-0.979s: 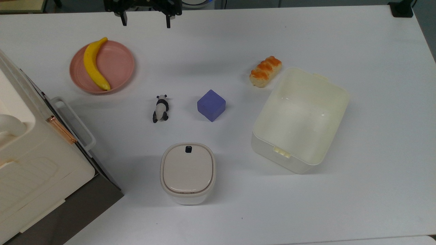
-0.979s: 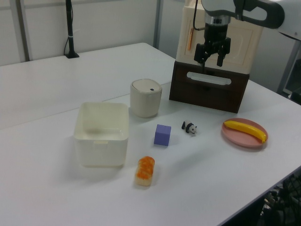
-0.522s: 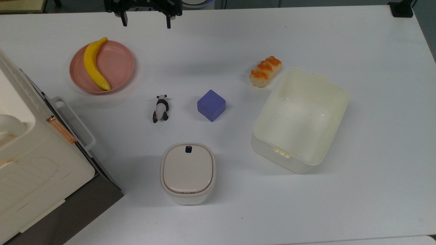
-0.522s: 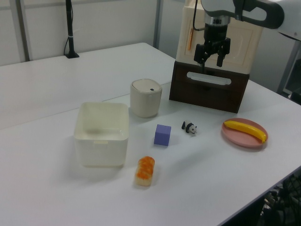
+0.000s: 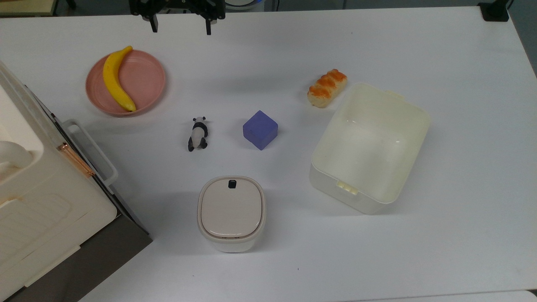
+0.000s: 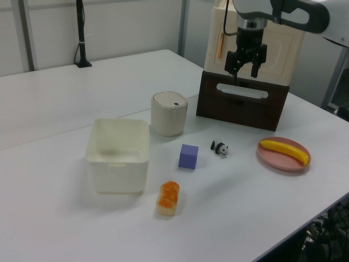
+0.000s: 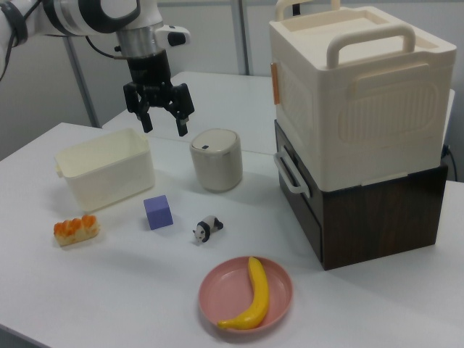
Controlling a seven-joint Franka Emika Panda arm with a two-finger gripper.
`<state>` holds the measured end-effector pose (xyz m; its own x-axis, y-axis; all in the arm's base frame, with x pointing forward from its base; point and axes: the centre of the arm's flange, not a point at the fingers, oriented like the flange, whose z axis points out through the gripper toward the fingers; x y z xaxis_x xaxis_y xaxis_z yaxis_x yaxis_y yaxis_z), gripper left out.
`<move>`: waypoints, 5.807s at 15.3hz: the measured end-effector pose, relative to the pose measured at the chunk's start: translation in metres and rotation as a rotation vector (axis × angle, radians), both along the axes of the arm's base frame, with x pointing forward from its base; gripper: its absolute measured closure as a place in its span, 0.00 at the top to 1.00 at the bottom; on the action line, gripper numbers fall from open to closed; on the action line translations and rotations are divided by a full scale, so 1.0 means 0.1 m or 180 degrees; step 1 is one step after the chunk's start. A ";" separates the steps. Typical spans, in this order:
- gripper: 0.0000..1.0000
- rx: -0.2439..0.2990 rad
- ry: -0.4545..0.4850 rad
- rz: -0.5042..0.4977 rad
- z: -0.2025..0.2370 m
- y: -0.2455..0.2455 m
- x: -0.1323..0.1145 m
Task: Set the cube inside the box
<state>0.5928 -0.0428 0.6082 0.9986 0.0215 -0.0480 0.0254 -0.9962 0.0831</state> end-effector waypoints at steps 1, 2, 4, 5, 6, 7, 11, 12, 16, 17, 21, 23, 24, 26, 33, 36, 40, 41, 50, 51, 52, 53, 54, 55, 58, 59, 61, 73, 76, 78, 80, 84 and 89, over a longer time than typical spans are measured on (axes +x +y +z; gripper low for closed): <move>1.00 0.0009 0.0005 0.0006 -0.01 0.01 0.00; 1.00 0.0034 0.0014 0.0037 -0.02 0.02 0.00; 1.00 0.0104 0.0056 0.0241 -0.07 0.06 0.00; 1.00 0.0129 0.0088 0.0385 -0.11 0.08 0.00; 1.00 0.0150 0.0126 0.0533 -0.15 0.10 0.00; 1.00 0.0174 0.0163 0.0690 -0.20 0.11 0.00; 1.00 0.0253 0.0228 0.1365 -0.37 0.15 0.03; 1.00 0.0267 0.0199 0.1510 -0.45 0.18 0.06; 1.00 0.0252 0.0090 0.1935 -0.98 0.54 0.17; 1.00 0.0251 0.0088 0.1991 -1.09 0.63 0.18; 1.00 0.0263 0.0165 0.2186 -1.56 0.99 0.23; 1.00 0.0264 0.0208 0.2232 -1.77 1.08 0.27; 1.00 0.0254 0.0245 0.2260 -1.88 1.12 0.29; 1.00 0.0219 0.0330 0.2312 -2.07 1.18 0.32; 1.00 0.0176 0.0365 0.2370 -2.42 1.25 0.40; 1.00 0.0059 0.0393 0.2343 -2.59 1.31 0.43; 0.94 -0.0043 0.0417 0.2349 -2.80 1.46 0.45; 0.94 -0.0044 0.0421 0.2350 -2.83 1.47 0.46; 0.59 -0.0027 0.0127 0.2116 -1.93 1.17 0.55; 0.59 0.0021 0.0081 0.2081 -1.76 1.16 0.53; 0.59 0.0082 0.0047 0.2047 -1.58 1.17 0.51; 0.59 0.0168 0.0001 0.2014 -1.38 1.19 0.49; 0.59 0.0274 -0.0072 0.1987 -1.17 1.23 0.47; 0.59 0.0376 -0.0163 0.1959 -0.97 1.30 0.46; 0.59 0.0499 -0.0332 0.1844 -0.63 1.68 0.40; 0.59 0.0508 -0.0342 0.1831 -0.62 1.89 0.37; 0.59 0.0525 -0.0385 0.1801 -0.64 2.31 0.31; 1.00 0.0405 -0.0555 0.1324 -1.53 2.97 0.59; 1.00 0.0414 -0.0641 0.1232 -1.38 2.92 0.62; 1.00 0.0392 -0.0568 0.1091 -1.15 2.73 0.59; 1.00 0.0362 -0.0411 0.0840 -0.88 2.35 0.51; 1.00 0.0314 -0.0160 0.0156 -0.43 1.48 0.31; 1.00 0.0306 -0.0124 -0.0289 -0.13 0.64 0.16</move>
<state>0.6084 0.0217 0.5956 0.9977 -0.0665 -0.0112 -0.0666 -0.9977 -0.0136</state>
